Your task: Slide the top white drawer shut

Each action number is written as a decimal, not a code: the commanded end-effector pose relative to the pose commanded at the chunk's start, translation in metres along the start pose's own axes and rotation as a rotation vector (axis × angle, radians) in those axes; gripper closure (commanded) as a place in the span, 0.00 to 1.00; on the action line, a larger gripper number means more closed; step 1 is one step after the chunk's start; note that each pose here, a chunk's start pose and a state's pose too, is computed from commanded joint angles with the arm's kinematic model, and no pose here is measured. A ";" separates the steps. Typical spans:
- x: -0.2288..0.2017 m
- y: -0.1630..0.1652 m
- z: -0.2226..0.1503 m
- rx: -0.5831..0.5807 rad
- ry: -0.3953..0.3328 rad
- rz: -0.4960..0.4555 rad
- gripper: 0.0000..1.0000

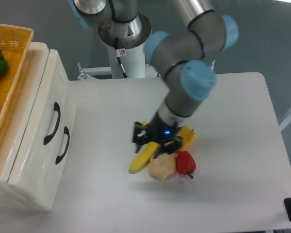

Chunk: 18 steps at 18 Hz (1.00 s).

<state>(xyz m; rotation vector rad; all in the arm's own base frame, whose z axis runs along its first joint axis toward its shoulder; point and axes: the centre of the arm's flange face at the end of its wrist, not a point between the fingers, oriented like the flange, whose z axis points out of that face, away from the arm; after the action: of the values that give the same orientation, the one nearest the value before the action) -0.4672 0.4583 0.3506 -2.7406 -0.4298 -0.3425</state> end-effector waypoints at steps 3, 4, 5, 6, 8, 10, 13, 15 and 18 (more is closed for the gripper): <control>-0.021 0.009 -0.007 0.003 -0.033 0.072 0.00; -0.025 0.010 -0.008 -0.003 -0.057 0.105 0.00; -0.035 0.011 -0.005 -0.014 -0.088 0.129 0.00; -0.041 0.012 -0.002 -0.030 -0.117 0.148 0.00; -0.053 0.010 0.006 -0.039 -0.165 0.180 0.00; -0.068 0.013 0.006 -0.061 -0.200 0.229 0.00; -0.092 0.025 -0.004 -0.095 -0.217 0.408 0.00; -0.112 0.038 -0.018 -0.107 -0.229 0.526 0.00; -0.131 0.054 -0.039 -0.201 -0.267 0.692 0.00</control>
<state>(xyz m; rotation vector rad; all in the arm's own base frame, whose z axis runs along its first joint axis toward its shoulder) -0.5772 0.3629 0.3324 -2.9180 0.5219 0.1708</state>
